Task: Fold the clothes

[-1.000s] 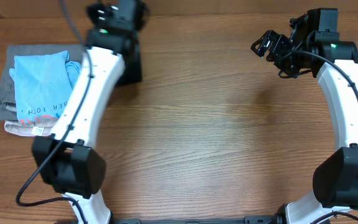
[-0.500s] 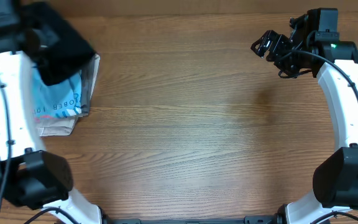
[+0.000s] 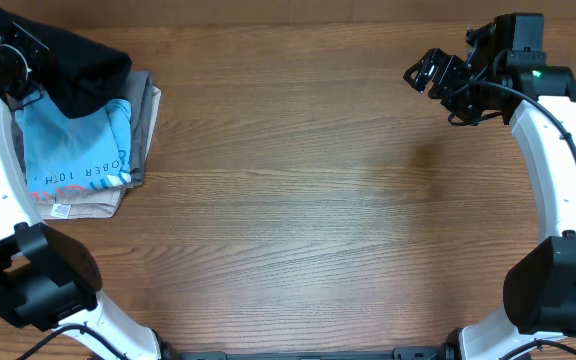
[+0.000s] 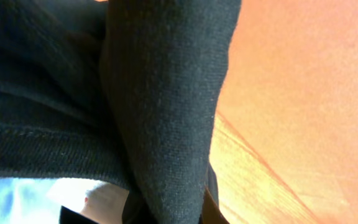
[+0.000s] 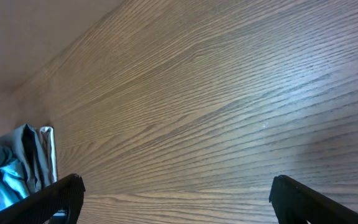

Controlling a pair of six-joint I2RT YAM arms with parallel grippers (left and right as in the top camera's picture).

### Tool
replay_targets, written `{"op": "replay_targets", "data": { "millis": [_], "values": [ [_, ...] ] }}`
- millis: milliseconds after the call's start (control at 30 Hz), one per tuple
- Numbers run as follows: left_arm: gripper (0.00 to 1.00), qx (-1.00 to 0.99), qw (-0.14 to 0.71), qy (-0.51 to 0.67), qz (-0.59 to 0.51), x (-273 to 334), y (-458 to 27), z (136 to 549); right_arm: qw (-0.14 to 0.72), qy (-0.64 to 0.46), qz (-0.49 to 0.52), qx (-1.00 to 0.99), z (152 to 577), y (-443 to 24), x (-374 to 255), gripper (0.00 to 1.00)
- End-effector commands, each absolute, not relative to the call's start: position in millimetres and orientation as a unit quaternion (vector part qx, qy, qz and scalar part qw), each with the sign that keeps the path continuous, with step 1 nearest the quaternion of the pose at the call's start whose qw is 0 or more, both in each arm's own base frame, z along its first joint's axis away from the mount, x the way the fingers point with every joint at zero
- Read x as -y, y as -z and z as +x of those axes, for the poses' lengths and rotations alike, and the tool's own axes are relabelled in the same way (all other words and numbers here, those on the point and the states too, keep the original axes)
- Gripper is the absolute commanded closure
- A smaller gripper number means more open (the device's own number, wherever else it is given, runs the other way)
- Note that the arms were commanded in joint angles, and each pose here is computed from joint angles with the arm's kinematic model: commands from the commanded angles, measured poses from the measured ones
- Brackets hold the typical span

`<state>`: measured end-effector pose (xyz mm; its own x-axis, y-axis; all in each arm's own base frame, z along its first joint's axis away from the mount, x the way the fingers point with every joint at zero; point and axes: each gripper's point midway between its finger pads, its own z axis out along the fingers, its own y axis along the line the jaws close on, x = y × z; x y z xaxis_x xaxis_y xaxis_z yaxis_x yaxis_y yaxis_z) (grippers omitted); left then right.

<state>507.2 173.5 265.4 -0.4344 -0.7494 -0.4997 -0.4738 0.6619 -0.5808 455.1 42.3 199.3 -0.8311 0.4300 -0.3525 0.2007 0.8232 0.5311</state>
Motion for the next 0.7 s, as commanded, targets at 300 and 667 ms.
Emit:
{"op": "replay_targets", "data": {
  "millis": [300,667],
  "values": [
    [0.96,-0.806,0.360,0.169,-0.439,-185,-254,504,0.240,-0.243,0.168,-0.925,456,-201,-40,0.00],
    [0.96,-0.801,0.339,0.129,-0.476,-209,-232,487,0.240,-0.243,0.168,-0.925,456,-201,-40,0.00]
  ]
}}
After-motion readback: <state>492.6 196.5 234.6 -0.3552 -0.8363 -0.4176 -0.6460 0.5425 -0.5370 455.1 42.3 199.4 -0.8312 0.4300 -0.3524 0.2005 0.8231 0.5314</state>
